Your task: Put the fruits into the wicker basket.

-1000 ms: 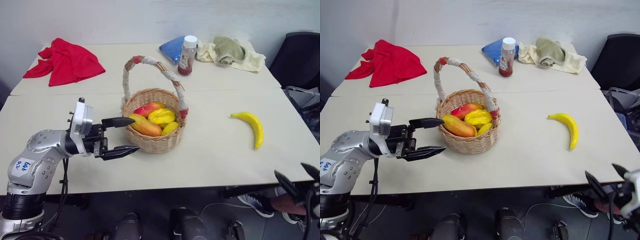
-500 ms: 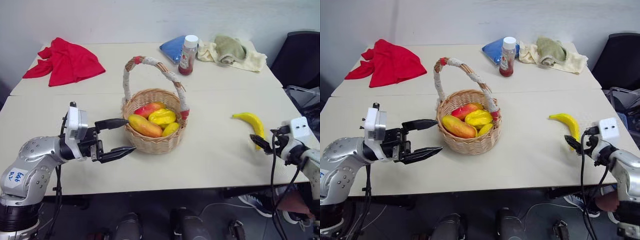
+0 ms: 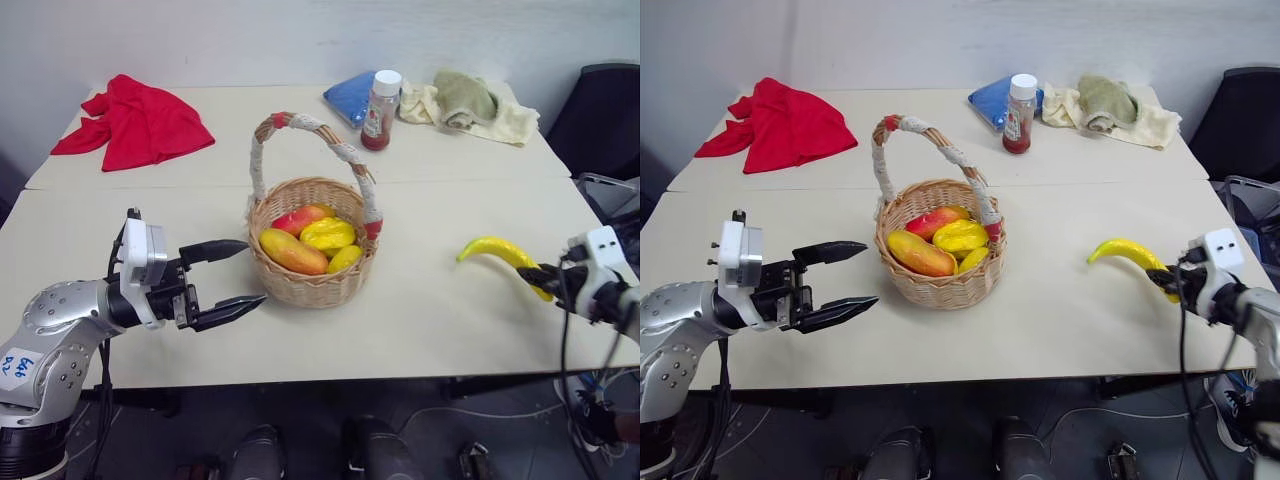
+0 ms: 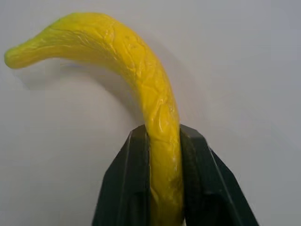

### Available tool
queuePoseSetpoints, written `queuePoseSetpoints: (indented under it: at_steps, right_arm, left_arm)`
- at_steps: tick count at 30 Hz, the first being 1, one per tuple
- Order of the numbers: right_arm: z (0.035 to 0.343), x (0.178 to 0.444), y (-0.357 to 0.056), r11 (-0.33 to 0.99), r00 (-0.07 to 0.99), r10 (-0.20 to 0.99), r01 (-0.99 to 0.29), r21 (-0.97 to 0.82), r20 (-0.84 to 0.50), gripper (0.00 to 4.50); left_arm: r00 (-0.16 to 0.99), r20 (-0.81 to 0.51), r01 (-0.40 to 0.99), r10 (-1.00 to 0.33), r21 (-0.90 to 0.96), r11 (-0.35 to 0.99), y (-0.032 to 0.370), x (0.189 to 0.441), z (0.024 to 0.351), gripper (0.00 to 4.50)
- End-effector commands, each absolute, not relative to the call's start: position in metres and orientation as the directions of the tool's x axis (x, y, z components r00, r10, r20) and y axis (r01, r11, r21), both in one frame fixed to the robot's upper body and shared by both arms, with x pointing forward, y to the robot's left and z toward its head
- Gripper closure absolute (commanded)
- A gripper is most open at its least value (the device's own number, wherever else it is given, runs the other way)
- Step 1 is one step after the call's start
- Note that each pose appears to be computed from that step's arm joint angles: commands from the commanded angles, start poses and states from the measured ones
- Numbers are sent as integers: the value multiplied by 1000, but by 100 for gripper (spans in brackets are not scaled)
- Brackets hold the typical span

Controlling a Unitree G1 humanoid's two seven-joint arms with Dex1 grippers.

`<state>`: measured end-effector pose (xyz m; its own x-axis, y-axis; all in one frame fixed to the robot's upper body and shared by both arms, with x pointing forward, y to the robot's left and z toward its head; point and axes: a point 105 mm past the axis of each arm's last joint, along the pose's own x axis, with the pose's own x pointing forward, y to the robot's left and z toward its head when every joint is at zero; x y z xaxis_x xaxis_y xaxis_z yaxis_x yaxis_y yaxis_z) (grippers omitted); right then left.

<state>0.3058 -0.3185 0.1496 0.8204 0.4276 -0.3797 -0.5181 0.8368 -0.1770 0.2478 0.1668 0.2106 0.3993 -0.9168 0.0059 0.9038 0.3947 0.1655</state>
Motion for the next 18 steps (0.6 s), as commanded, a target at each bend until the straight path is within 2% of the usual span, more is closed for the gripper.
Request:
queuePoseSetpoints:
  at_steps: [1, 3, 5, 7, 9, 13, 16, 18]
  right_arm:
    - [191, 283, -268, 608, 646, 682, -761, -226, -342, 387]
    - [199, 271, -241, 527, 543, 766, -837, -147, -344, 387]
    - [202, 256, -199, 390, 392, 851, -917, -79, -350, 387]
    - [209, 251, -162, 310, 313, 906, -949, -57, -286, 387]
    - [217, 258, -130, 308, 317, 927, -948, -75, -199, 387]
    - [240, 282, -74, 429, 429, 903, -903, -24, 24, 387]
    - [246, 290, -46, 473, 472, 879, -881, -4, 74, 387]
    - [248, 302, -36, 545, 544, 834, -838, 21, 86, 387]
  left_arm:
    - [400, 37, 902, -916, 163, 400, 170, 244, 220, 0]
    - [403, 22, 903, -915, 153, 401, 172, 244, 215, 0]
    - [419, 26, 898, -908, 133, 418, 176, 244, 209, 0]
    - [440, 34, 890, -897, 118, 441, 181, 246, 206, 0]
    - [460, 34, 881, -887, 110, 461, 185, 247, 204, 0]
    - [506, 53, 856, -861, 91, 509, 196, 248, 202, 0]
    - [544, 65, 833, -837, 76, 547, 204, 245, 200, 0]
    - [564, 64, 820, -823, 70, 567, 208, 242, 197, 0]
